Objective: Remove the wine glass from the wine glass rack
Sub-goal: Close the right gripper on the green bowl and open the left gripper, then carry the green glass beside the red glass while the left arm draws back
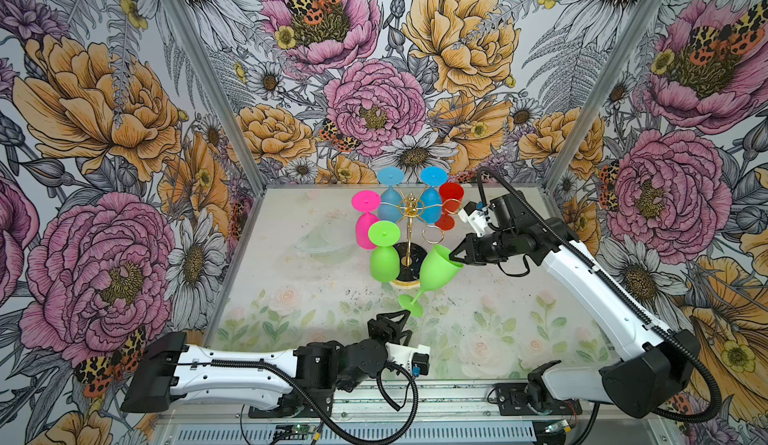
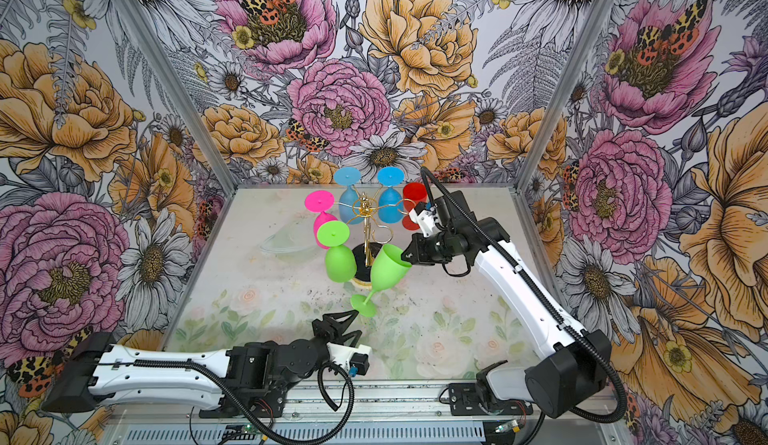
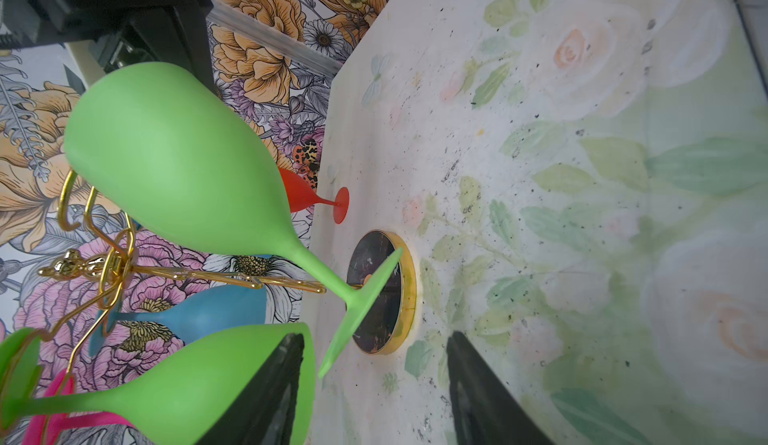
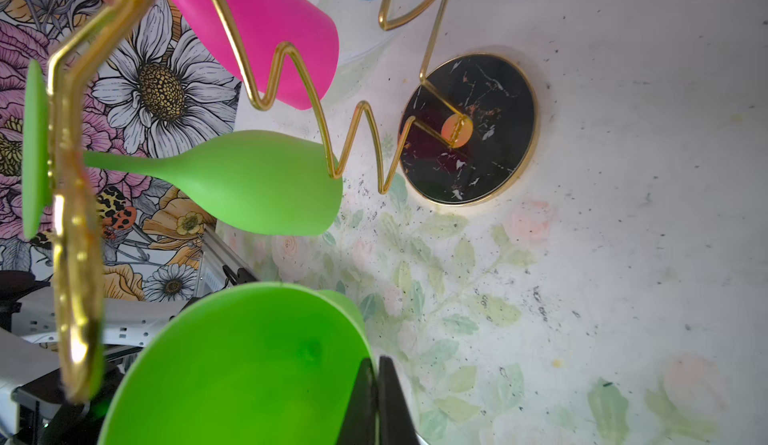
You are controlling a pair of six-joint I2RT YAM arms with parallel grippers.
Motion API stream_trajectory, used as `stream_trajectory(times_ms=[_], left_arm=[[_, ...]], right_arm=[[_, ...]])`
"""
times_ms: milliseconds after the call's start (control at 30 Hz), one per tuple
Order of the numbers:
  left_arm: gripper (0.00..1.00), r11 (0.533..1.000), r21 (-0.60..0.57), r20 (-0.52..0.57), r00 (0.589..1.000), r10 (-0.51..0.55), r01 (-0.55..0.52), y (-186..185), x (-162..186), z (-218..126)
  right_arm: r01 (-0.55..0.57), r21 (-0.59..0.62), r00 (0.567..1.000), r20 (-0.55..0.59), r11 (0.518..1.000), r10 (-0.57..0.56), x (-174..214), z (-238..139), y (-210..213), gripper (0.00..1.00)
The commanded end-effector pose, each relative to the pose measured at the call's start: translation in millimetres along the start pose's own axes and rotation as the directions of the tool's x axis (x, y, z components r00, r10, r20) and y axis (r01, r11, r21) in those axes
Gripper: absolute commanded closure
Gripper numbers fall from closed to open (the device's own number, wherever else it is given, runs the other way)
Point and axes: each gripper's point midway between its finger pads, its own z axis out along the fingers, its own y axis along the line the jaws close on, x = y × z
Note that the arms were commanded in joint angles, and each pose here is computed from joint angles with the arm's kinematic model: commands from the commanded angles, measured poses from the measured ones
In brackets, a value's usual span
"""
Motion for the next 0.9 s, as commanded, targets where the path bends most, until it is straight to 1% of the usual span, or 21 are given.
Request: stream_trajectory(times_ms=[0, 133, 267, 433, 567, 700, 867], left_arm=[[0.39, 0.987, -0.006, 0.067, 0.985, -0.160, 0.160, 6.8, -9.8, -5.1], [0.34, 0.946, -0.033, 0.082, 0.945, -0.318, 0.321, 25.0, -8.8, -11.8], [0.26, 0.898, -0.025, 0.062, 0.897, -0.437, 0.440, 38.2, -1.9, -19.2], [0.18, 0.794, -0.045, 0.047, 0.795, -0.604, 0.606, 60.1, 12.6, -27.8], [0.16, 0.715, -0.075, 0.049, 0.718, -0.694, 0.696, 75.2, 29.0, -31.8], [0.14, 0.629, -0.132, 0.013, 0.636, -0.771, 0.766, 90.1, 50.8, -35.5], [0.12, 0.571, -0.128, -0.001, 0.575, -0.818, 0.811, 98.6, 56.2, -34.9]], right_arm=[[0.035, 0.127, 0.994, 0.098, 0.991, -0.048, -15.2, -15.8, -16.7, 1.00], [0.021, 0.255, 0.988, 0.144, 0.967, -0.060, -22.1, -23.6, -38.7, 1.00], [0.001, 0.381, 0.980, 0.183, 0.925, -0.076, -29.9, -33.2, -61.5, 1.00], [-0.046, 0.507, 0.966, 0.241, 0.861, -0.091, -45.0, -45.9, -90.9, 1.00], [-0.099, 0.569, 0.951, 0.297, 0.816, -0.091, -59.7, -53.2, -113.2, 1.00], [-0.156, 0.619, 0.933, 0.349, 0.770, -0.091, -77.1, -59.0, -135.7, 1.00], [-0.218, 0.644, 0.911, 0.404, 0.734, -0.084, -102.7, -63.5, -159.6, 1.00]])
